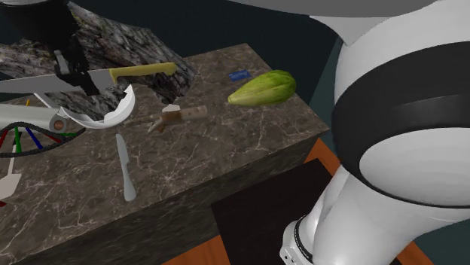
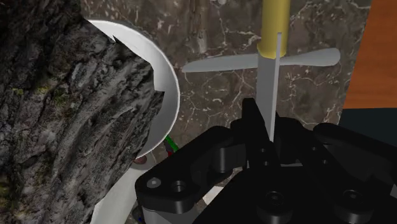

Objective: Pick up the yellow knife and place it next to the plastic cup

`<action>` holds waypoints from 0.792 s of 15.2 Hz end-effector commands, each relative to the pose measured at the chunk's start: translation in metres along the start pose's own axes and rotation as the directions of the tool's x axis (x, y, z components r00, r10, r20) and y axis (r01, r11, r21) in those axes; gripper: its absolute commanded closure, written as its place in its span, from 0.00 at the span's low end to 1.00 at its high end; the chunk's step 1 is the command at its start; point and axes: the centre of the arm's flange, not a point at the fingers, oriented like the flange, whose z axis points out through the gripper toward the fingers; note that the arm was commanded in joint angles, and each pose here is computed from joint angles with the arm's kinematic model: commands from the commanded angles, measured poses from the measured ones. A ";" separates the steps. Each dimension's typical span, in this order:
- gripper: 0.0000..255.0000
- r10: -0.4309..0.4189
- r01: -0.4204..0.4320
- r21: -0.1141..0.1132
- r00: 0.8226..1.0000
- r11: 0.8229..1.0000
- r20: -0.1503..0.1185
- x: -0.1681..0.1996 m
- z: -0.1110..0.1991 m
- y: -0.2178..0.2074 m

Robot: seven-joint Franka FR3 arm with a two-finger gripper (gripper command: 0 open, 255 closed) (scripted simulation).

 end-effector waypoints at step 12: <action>1.00 0.001 -0.001 0.000 1.000 1.000 -0.001 0.106 0.027 0.021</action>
